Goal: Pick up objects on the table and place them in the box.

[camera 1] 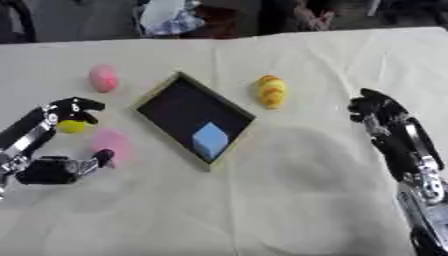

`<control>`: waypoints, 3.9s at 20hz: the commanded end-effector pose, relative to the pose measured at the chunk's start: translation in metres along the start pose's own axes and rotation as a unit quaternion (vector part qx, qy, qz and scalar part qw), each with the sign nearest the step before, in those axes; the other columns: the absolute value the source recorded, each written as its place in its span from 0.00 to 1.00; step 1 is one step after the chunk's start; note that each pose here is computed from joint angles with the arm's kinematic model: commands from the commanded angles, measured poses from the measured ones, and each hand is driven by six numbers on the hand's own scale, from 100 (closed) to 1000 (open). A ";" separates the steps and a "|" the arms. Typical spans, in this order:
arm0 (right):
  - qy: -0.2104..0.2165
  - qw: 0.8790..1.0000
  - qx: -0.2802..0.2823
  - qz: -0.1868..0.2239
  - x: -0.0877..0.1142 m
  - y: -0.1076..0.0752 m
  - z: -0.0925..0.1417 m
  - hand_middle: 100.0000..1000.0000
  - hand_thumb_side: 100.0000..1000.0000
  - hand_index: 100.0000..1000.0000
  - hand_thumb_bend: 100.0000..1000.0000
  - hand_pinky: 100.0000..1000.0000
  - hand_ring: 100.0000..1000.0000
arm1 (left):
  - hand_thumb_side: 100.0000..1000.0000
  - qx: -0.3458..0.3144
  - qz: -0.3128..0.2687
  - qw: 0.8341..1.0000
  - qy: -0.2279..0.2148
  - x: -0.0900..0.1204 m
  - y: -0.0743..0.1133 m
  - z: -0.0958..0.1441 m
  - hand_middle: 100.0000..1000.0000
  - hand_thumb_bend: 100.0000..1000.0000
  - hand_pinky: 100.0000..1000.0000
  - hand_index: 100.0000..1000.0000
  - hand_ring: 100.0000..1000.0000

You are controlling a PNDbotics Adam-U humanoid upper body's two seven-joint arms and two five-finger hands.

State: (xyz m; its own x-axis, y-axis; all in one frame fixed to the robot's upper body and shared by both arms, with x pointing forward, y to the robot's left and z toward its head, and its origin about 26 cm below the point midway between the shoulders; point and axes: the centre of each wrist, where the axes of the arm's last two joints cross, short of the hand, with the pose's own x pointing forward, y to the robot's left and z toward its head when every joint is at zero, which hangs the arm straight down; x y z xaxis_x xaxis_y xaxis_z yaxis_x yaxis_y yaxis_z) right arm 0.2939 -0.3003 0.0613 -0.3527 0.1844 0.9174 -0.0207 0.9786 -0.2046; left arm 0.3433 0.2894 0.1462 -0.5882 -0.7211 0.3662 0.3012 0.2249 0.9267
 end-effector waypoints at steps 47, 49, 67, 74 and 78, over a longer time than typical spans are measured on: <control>-0.007 1.000 0.016 0.001 0.003 0.001 -0.002 0.69 0.44 0.84 0.00 0.77 0.78 | 0.04 -0.221 -0.165 0.961 0.014 -0.051 0.041 -0.046 0.76 0.33 0.78 0.85 0.74; -0.007 1.000 0.016 0.001 0.003 0.001 -0.002 0.69 0.44 0.84 0.00 0.77 0.78 | 0.04 -0.228 -0.165 0.959 0.016 -0.052 0.040 -0.046 0.74 0.31 0.77 0.82 0.71; -0.007 1.000 0.019 0.000 0.003 0.003 -0.003 0.69 0.44 0.84 0.00 0.77 0.78 | 0.04 -0.144 -0.199 0.969 -0.032 -0.012 0.083 -0.073 0.56 0.18 0.71 0.67 0.56; -0.012 1.000 0.027 -0.003 0.005 0.006 -0.005 0.69 0.43 0.84 0.00 0.77 0.78 | 0.04 -0.118 -0.244 0.960 -0.072 0.015 0.084 -0.111 0.57 0.21 0.71 0.68 0.58; -0.015 0.999 0.030 -0.004 0.006 0.006 -0.007 0.69 0.43 0.84 0.00 0.77 0.78 | 0.04 -0.114 -0.264 0.954 -0.087 0.021 0.077 -0.122 0.58 0.22 0.71 0.69 0.59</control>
State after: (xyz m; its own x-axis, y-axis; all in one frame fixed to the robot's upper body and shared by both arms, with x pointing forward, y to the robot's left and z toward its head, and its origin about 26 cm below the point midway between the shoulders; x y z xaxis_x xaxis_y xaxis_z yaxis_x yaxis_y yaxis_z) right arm 0.2958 -0.2928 0.0606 -0.3553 0.1717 0.9189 -0.0721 0.9750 -0.2100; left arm 0.4438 0.2130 0.2022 -0.8139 -0.5758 -0.0779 0.1187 -0.2961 0.9478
